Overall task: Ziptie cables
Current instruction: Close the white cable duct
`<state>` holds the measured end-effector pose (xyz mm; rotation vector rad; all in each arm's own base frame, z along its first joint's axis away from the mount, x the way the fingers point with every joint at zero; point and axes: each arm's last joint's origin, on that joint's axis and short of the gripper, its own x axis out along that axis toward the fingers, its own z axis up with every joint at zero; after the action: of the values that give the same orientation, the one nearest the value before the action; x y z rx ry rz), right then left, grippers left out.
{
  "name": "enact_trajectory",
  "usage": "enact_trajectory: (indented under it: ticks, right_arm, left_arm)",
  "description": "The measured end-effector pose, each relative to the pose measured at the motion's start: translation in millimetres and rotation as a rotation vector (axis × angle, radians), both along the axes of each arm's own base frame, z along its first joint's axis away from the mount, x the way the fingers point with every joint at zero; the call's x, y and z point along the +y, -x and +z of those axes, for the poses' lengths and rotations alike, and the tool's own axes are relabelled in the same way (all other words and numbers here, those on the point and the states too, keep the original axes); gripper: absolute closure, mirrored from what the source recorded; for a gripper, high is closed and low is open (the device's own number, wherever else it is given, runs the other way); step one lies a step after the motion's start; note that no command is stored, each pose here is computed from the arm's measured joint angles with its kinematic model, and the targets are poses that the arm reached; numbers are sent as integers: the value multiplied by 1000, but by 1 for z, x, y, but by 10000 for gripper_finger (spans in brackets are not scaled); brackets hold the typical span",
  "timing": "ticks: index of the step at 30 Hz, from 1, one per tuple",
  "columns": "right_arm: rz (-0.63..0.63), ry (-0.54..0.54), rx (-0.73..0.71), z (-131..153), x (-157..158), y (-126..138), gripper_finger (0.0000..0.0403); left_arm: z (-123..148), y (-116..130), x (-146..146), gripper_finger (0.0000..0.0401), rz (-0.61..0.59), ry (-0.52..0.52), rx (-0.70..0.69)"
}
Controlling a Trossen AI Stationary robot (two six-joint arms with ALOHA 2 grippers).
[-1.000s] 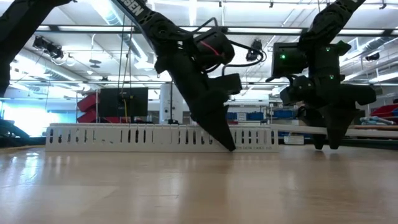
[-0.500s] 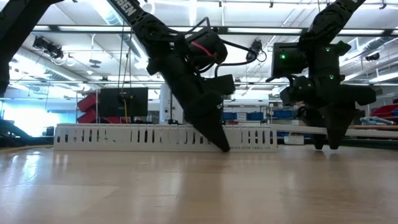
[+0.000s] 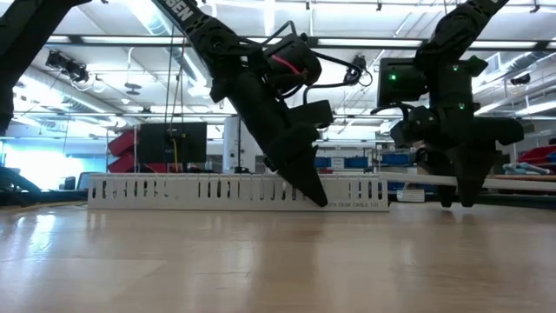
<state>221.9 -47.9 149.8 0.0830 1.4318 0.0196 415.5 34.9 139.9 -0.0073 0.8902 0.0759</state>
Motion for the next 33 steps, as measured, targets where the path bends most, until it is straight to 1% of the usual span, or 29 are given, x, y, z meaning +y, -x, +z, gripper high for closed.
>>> enact_trajectory:
  ticks: [4, 7, 12, 33]
  right_arm:
    - [-1, 3, -2, 0, 0, 0, 169]
    - [-5, 14, 0, 0, -1, 0, 170]
    - [-17, 29, 0, 0, -1, -1, 168]
    - [-18, 26, -14, 1, -1, -2, 172]
  left_arm:
    - [0, 0, 0, 148, 43, 6, -1]
    - [0, 0, 1, 149, 74, 29, -2]
    - [0, 1, 1, 149, 102, 50, 5]
    - [0, -2, -1, 149, 94, 64, -19]
